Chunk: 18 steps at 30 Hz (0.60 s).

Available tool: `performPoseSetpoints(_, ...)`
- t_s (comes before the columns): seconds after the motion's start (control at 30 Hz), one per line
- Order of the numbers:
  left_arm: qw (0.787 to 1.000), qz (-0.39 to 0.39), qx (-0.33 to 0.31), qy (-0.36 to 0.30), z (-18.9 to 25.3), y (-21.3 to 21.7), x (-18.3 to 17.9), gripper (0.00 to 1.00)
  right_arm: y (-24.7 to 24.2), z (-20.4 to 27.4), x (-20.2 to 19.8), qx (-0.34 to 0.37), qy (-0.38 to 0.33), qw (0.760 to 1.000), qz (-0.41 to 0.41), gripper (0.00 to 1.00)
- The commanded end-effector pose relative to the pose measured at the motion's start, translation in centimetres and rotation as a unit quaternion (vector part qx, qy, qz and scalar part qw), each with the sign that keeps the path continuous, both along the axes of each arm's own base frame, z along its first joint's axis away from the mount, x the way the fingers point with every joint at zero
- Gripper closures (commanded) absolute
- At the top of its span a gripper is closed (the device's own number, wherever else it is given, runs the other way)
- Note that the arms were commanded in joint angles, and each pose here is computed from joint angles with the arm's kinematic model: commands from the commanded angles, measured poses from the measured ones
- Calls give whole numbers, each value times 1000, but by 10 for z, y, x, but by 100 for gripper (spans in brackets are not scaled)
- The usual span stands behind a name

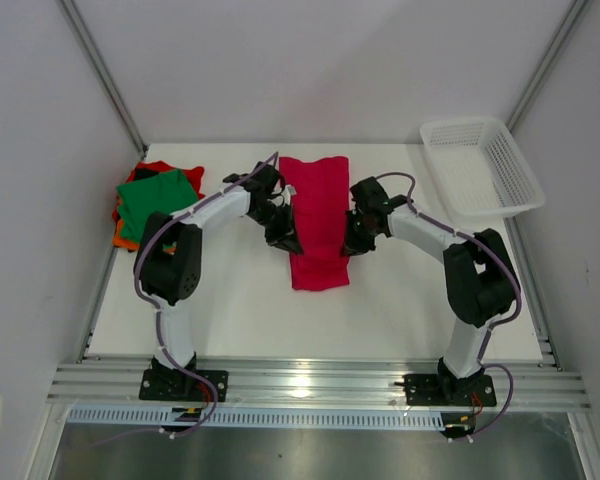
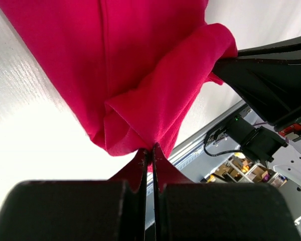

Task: Fold and stack the t-shirts
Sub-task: Fold the folded rectangular tshirt in 1/3 of the way

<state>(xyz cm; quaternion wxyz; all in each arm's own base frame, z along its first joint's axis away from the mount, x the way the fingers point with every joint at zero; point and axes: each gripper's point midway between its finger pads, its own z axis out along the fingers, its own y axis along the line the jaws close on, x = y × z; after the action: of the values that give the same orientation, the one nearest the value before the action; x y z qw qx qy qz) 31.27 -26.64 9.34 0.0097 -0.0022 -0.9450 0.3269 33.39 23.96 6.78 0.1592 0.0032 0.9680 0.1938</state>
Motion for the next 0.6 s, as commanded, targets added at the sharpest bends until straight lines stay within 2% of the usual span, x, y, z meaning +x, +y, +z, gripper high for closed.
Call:
performPoseSetpoints(0.0, 1000, -11, -5, 12, -6, 2, -3, 99, -2, -5, 9, -7, -7, 1000, 3, 100)
performPoseSetpoints(0.57, 998, -13, -5, 59, -56, 1, -10, 100, 0, -23, 26, -5, -8, 1000, 2, 100)
